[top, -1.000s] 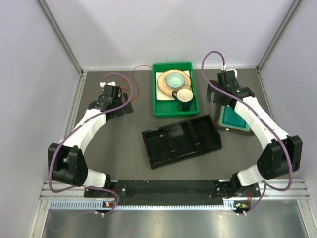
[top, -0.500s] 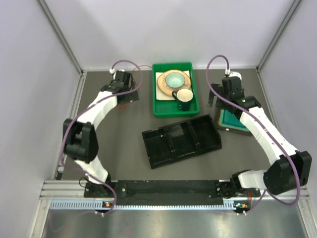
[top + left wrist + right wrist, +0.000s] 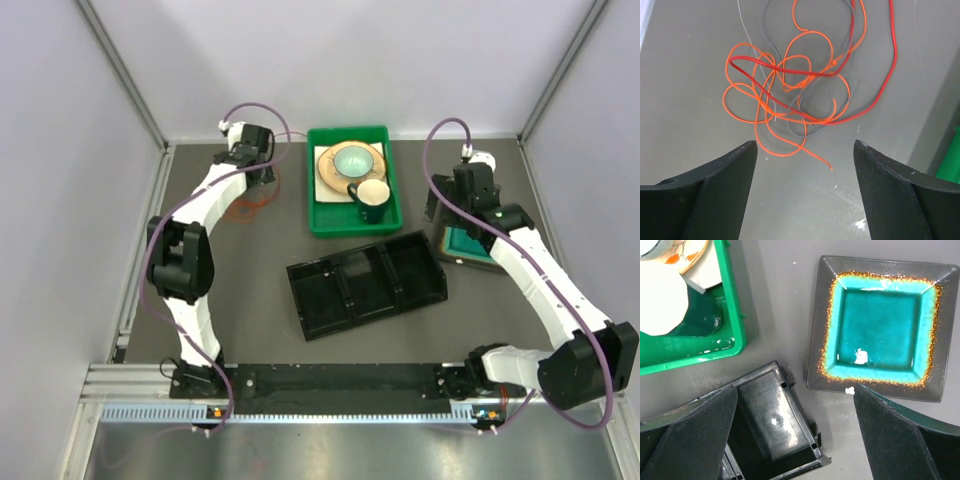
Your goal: Untangle the cables
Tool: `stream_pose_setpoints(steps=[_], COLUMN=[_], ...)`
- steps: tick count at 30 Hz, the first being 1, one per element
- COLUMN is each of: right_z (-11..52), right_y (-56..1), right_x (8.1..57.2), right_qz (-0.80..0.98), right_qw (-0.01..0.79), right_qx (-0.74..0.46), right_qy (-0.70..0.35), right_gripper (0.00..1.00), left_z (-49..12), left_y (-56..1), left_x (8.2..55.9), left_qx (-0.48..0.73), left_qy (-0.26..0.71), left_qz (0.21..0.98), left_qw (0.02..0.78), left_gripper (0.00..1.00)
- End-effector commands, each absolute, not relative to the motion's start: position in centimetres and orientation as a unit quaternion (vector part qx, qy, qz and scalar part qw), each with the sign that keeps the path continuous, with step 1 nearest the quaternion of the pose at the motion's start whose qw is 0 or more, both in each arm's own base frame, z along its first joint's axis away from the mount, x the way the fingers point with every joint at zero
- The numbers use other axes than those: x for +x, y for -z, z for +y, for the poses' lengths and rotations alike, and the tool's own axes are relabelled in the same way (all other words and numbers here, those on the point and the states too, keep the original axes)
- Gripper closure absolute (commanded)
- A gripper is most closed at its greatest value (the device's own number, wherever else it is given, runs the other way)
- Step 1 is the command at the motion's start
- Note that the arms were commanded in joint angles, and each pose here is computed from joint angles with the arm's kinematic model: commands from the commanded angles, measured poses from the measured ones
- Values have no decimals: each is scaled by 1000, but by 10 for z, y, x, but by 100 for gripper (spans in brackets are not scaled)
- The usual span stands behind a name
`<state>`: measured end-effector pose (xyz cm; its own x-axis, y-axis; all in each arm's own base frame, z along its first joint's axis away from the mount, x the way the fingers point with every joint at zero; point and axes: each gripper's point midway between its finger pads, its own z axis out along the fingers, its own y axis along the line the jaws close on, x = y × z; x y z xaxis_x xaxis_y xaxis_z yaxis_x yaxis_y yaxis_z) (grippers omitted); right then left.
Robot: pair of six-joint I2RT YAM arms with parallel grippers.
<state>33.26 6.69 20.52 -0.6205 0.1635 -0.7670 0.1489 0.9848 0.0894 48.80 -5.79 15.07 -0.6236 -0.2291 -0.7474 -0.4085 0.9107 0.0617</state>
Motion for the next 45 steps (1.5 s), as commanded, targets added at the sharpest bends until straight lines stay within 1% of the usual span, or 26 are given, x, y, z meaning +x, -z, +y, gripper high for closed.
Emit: stream_pose_setpoints(steps=[1,2,4,9,15,18,19,20,22,25,26,27,28,29,30,32,33,35,36,37,40,41,42,43,44,45], right_z=[70,72,74,76,77,78,79,81,84,84,85,85,84,84,85,88,90,96,97,100,103,104,105,107,108,108], right_y=[-210,-210,-211,-208,-205,-204,-203,-203,-204,-206,-206,-208,-208,-207,-211,-209,-210,-213,-213,-210,-210,-207,-207,-205,-204,-204], right_x=[336,336,336,331,323,324,324,325,326,327,327,327,327,326,328,328,329,332,332,333,335,336,337,336,335,335], right_qz=[894,895,896,899,901,900,901,902,903,901,901,899,899,899,894,892,889,883,882,885,887,888,888,890,891,892], right_qw=[435,434,433,426,422,423,421,419,416,420,420,423,424,423,431,434,438,447,448,442,437,434,434,431,427,426], right_qx=[101,99,95,93,97,97,97,95,89,91,92,94,96,98,103,103,106,102,103,100,97,97,99,96,95,95], right_qy=[-14,-17,-23,-32,-40,-42,-45,-46,-54,-56,-57,-59,-58,-58,-63,-74,-82,-101,-104,-108,-112,-113,-115,-119,-120,-121], right_gripper=[1,1,1,1,1,1,1,1,1,2,1,1,1,2,1,1,1,2,2,2,2,2,2,2,2,2], left_z=[-36,-42,-42,-42,-52,-52,-51,-52,-52,-53,-54,-54,-55,-63,-65,-78,-75,-86,-87,-89,-86,-82,-80,-75,-72,-72], left_y=[-154,-147,-148,-132,-124,-115,-115,-118,-118,-132,-133,-151,-157,-153,-178,-184,-203,-217,-237,-246,-264,-260,-253,-248,-240,-225], left_x=[505,506,521,538,562,570,572,576,577,570,564,558,553,542,537,521,513,501,494,490,481,482,483,484,484,488], left_qx=[-282,-286,-307,-336,-323,-320,-317,-308,-293,-280,-274,-265,-259,-244,-211,-181,-171,-152,-145,-139,-148,-152,-161,-174,-181,-196], left_qy=[-38,-10,21,53,91,87,87,89,84,82,82,85,88,87,77,43,26,25,29,33,38,30,24,10,0,-6], left_qz=[863,865,850,837,831,834,835,834,839,842,847,843,843,850,842,845,838,837,828,825,808,806,807,808,814,819], left_qw=[418,412,427,429,444,441,442,449,451,453,449,460,463,459,491,501,518,525,541,547,569,571,567,563,552,539], left_gripper=[17,17,16,17,19,26,52,73,100,100,100,100,100,100,100,100,100,100,100,100,100,99,87,66,26,13])
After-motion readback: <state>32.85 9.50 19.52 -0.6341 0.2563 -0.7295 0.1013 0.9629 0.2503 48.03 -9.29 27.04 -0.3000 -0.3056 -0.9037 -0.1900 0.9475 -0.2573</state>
